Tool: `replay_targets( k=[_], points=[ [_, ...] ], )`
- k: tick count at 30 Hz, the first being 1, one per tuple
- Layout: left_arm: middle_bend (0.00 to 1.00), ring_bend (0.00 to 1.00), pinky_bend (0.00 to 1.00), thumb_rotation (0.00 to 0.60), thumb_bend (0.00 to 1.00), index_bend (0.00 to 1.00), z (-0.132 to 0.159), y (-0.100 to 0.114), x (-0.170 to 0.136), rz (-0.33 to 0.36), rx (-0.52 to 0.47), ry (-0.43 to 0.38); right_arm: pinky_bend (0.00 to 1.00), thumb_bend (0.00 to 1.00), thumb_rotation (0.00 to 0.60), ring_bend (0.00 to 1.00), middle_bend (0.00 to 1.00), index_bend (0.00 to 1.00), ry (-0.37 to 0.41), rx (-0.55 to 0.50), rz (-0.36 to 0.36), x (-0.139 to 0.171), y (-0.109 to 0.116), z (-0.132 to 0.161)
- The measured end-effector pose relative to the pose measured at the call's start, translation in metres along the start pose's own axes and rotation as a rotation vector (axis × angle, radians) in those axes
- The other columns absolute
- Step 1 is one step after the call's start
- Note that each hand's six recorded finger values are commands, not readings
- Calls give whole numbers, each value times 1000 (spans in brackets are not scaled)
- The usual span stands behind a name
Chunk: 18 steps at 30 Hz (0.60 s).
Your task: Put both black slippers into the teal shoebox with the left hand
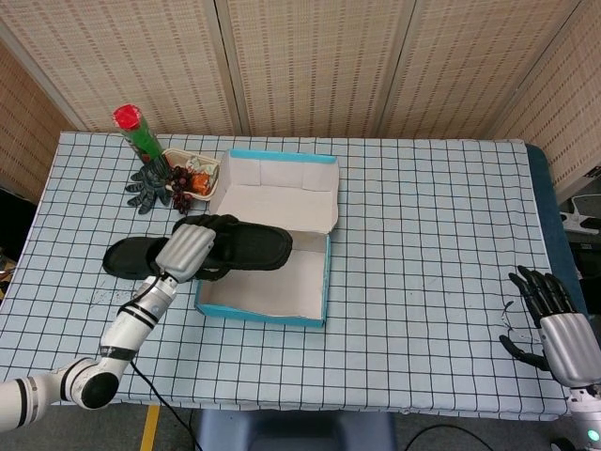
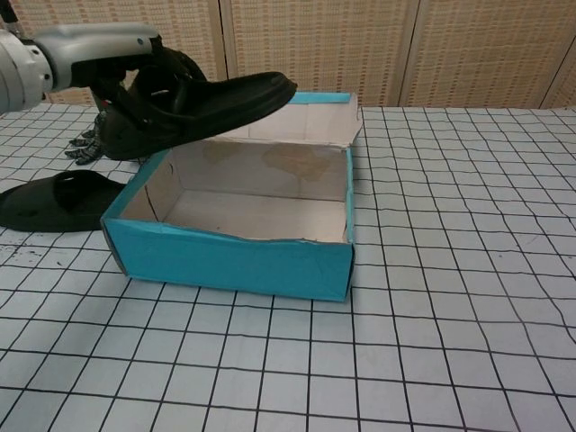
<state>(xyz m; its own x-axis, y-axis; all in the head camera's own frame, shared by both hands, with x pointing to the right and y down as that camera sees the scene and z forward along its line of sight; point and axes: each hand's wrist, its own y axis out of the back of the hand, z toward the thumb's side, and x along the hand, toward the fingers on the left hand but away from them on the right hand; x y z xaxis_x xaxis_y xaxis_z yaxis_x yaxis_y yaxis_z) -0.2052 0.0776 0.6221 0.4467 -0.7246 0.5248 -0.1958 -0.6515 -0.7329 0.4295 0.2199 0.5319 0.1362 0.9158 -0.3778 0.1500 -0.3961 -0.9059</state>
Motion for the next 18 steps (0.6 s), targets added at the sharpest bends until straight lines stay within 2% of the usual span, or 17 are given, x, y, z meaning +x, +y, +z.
replay_targets(
  k=[9, 18],
  points=[
    [726, 599, 559, 600, 459, 633, 24, -33, 29, -91, 32, -18, 0, 114, 600, 0, 0, 0, -1, -8, 21, -4, -3, -2],
    [724, 599, 560, 600, 458, 632, 30, -48, 50, -111, 29, -4, 0, 114, 600, 0, 0, 0, -2, -20, 35, -5, -4, -4]
  ],
)
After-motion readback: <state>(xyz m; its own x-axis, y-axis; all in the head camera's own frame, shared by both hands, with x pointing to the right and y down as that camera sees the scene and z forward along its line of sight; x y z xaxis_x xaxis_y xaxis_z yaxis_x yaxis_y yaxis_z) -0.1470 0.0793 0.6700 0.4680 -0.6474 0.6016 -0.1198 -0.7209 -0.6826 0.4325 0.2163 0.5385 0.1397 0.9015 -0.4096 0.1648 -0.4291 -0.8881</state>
